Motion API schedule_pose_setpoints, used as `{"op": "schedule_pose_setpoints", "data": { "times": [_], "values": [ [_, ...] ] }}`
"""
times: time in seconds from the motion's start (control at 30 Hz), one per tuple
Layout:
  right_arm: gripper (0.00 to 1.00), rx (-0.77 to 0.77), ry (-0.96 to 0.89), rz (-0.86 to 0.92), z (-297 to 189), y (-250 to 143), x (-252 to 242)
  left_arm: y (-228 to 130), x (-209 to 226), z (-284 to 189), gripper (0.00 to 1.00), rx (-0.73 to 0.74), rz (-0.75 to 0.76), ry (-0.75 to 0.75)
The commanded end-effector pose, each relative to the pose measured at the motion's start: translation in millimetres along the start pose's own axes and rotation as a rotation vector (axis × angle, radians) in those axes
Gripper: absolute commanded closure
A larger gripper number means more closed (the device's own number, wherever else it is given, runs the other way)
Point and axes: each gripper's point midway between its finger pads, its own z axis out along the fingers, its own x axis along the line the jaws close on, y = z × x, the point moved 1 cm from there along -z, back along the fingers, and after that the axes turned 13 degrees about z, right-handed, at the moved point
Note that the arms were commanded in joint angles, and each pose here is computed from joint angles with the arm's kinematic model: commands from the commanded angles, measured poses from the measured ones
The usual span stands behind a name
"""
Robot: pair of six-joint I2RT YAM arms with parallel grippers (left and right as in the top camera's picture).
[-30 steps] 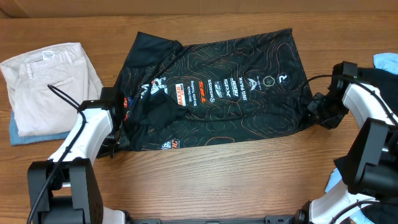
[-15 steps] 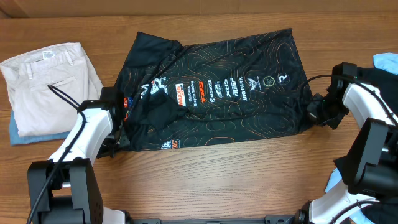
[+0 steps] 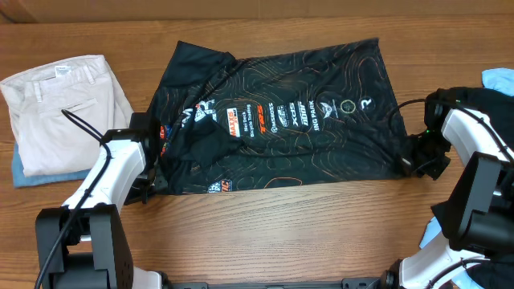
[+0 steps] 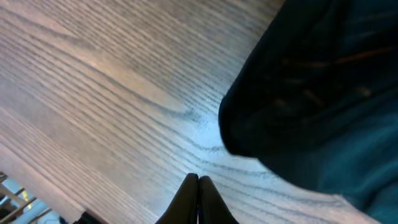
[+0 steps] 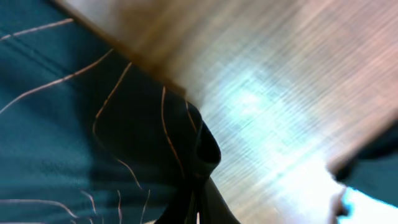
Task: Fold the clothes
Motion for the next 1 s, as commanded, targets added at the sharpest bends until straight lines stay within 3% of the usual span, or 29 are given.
{"op": "schedule_pose_setpoints", "data": {
  "times": [0.0,0.3,0.47,0.5,0.53,0.63,0.67,0.87,0.97],
  "values": [
    [0.96,-0.038,-0.129,0.08,0.3,4.6,-27.2,-7.2,3.7,2.7,0.96,0.034,0.003,0.017],
    [0.96,0.019,-0.221,0.136,-2.7,-3.7,-56.5,-24.0,12.6,0.8,0.96,0.099,-0.049,0.063],
    [0.96,0.007,-0.204,0.14,-1.6,0.3,-53.9,-0.1,-8.3,-4.7,0.96,-0.012,-0.042,-0.072],
    [0.96,0.006,-0.2,0.14,-1.5,0.7,-53.0,5.4,-15.5,-6.7,0.91,-0.035,-0.027,-0.118],
    [0.96,0.006,-0.195,0.141,-1.3,0.9,-52.0,11.4,-24.8,-9.0,0.79,-0.06,-0.015,-0.175],
    [0.96,0.007,-0.192,0.142,-1.2,0.8,-51.6,22.0,-44.3,-14.1,0.22,-0.098,-0.011,-0.291],
    [0.96,0.007,-0.192,0.142,-1.2,0.9,-51.5,23.9,-48.2,-15.5,0.2,-0.105,-0.011,-0.316],
    [0.96,0.005,-0.19,0.142,-1.1,1.3,-51.1,27.0,-53.9,-17.4,0.2,-0.116,-0.011,-0.349],
    [0.96,0.005,-0.189,0.142,-1.1,1.4,-51.0,24.9,-53.9,-15.2,0.32,-0.11,-0.011,-0.347]
  ]
}}
